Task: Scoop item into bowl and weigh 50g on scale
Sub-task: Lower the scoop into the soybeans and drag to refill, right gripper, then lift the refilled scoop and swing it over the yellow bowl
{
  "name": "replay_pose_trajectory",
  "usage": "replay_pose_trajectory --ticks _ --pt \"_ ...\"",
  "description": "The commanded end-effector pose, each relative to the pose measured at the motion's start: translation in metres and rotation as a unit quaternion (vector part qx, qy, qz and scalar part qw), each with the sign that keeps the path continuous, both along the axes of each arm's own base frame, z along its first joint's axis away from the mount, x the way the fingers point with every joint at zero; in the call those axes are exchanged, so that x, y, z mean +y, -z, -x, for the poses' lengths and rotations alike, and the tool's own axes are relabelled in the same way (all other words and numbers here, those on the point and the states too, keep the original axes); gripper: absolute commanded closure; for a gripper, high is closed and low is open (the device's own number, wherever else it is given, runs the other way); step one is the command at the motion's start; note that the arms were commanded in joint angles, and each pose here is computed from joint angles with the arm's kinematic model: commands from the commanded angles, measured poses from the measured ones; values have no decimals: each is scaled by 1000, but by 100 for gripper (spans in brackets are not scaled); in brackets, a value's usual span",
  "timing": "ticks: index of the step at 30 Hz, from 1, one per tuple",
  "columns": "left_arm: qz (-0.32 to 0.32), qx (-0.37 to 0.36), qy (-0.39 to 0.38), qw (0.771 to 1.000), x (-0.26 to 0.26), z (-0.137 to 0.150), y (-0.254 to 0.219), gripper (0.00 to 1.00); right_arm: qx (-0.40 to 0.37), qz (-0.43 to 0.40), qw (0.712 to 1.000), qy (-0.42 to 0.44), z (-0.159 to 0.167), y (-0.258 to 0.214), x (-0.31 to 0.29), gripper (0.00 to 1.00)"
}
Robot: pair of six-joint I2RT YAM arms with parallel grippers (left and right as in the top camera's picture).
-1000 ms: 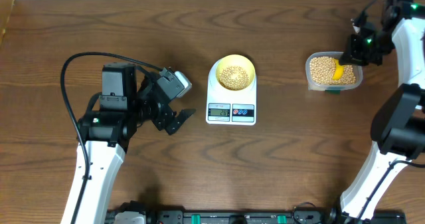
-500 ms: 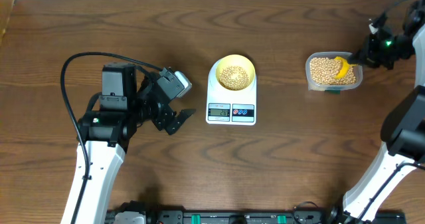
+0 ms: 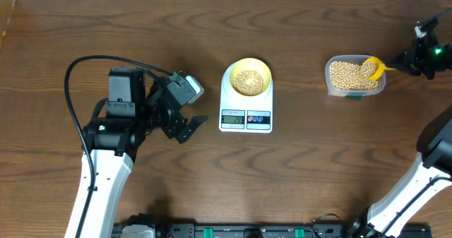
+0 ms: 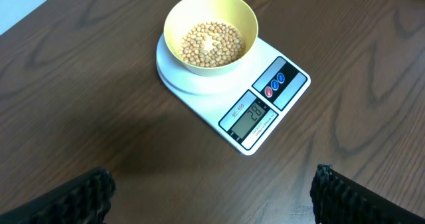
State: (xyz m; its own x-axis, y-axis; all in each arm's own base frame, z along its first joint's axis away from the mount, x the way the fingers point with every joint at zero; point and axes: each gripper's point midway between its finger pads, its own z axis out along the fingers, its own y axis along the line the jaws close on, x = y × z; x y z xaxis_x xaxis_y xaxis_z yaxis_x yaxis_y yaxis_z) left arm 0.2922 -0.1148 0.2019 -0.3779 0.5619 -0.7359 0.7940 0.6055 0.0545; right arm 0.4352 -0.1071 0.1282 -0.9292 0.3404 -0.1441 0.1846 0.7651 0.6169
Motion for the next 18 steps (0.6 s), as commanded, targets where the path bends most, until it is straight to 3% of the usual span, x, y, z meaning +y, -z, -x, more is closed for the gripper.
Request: replay_pose_trajectory --ticks 1,18 --pt "1 -8 1 1000 1 -3 -6 4 -31 -43 999 -1 -2 -13 4 99" --pt "1 -8 1 1000 1 -3 -6 4 -21 -82 996 4 8 -21 8 99"
